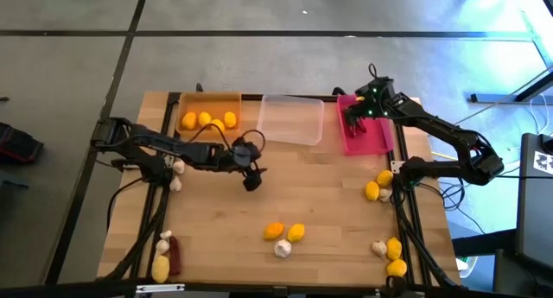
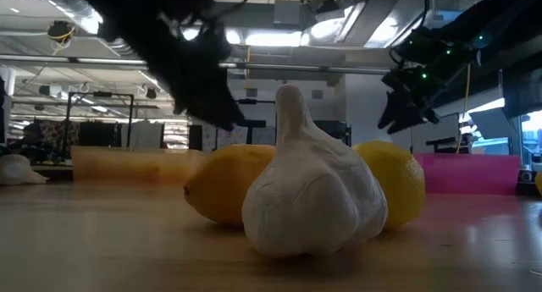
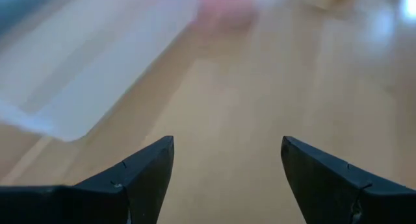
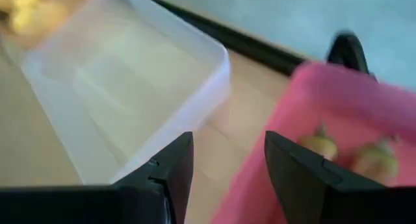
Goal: Sort produce into baskets
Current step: Put the white garlic into the transparent bin
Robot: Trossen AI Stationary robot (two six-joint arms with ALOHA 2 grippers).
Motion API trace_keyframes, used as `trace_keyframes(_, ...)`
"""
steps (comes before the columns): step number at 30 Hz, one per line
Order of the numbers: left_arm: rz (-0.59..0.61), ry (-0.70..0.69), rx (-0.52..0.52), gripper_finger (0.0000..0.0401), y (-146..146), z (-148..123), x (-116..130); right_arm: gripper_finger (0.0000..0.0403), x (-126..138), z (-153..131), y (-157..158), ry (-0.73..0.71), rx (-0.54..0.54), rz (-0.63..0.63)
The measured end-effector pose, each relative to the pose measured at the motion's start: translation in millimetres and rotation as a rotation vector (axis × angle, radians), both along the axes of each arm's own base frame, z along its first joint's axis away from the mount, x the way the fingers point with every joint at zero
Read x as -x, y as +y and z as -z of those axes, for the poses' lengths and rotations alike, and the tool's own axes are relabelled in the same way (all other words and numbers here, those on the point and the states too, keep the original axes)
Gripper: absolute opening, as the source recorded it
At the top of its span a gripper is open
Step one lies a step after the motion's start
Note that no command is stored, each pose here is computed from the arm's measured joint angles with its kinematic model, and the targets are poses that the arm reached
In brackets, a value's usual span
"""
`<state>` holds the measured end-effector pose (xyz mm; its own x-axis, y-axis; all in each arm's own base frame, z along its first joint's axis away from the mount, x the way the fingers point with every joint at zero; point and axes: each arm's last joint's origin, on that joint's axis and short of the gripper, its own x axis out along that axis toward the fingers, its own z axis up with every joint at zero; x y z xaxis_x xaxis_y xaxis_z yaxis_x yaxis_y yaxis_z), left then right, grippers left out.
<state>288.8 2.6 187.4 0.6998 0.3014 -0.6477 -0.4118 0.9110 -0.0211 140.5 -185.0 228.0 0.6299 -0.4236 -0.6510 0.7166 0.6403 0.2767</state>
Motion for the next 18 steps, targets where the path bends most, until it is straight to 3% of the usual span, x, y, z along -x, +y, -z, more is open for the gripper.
trace_keyframes(7,0.012,0.199,-0.037,0.028,-27.0,-35.2,-0.9,0.0184,-5.1,-6.6,-0.9,-0.118,0.012,-0.112)
trace_keyframes(10,-0.016,0.253,-0.007,0.028,-36.1,-44.1,3.3,0.0184,-7.1,-9.4,-1.3,-0.16,0.024,-0.149)
trace_keyframes(14,-0.142,0.376,0.063,0.028,-43.8,-48.2,18.7,0.0187,-8.7,-11.6,-0.7,-0.204,0.02,-0.201)
trace_keyframes(18,-0.332,0.508,0.11,0.028,-44.2,-44.2,39.4,0.0226,-10.1,-14.6,-1.7,-0.234,0.043,-0.223)
